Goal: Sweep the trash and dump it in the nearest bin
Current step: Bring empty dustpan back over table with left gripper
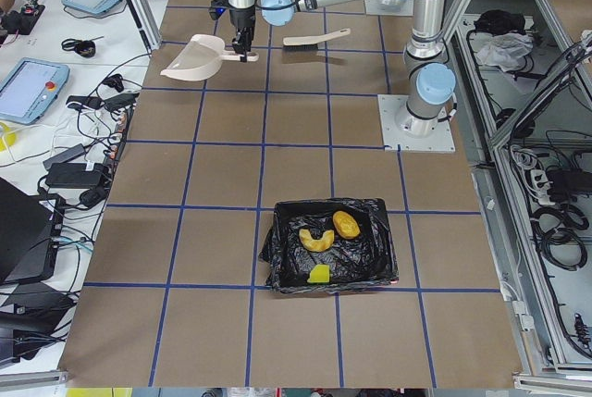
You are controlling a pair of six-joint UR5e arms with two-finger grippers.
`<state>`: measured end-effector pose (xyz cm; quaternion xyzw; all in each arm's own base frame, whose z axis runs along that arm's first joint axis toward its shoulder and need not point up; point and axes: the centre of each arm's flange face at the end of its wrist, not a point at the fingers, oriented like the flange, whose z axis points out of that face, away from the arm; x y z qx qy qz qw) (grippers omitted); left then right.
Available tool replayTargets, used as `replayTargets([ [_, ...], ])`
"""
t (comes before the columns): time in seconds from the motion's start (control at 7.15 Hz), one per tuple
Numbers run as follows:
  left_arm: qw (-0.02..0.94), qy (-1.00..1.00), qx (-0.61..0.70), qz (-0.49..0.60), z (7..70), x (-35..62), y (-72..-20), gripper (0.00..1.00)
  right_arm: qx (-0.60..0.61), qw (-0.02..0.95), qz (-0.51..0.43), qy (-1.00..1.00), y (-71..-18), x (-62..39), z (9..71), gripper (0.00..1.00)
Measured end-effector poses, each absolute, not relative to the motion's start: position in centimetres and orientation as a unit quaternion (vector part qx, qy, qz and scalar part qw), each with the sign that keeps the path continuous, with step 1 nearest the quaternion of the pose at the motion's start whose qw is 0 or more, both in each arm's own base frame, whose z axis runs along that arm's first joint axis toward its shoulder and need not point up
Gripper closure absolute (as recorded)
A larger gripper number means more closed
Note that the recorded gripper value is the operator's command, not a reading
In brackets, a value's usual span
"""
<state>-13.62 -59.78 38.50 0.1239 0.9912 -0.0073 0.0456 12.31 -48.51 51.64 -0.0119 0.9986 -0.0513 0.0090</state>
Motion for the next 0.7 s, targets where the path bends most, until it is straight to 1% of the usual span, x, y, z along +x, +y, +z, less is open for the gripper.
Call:
replayTargets([
  [0.28, -0.006, 0.993, 0.117, 0.007, 37.4, -19.1, -60.0, 1.0, -0.011, 0.009, -0.051, 0.999, -48.5, 12.3, 51.4, 0.0],
  [0.7, -0.036, 0.996, 0.074, 0.032, 33.6, -26.5, -59.5, 1.0, -0.012, 0.005, -0.049, 0.999, -48.4, 12.1, 51.3, 0.0],
])
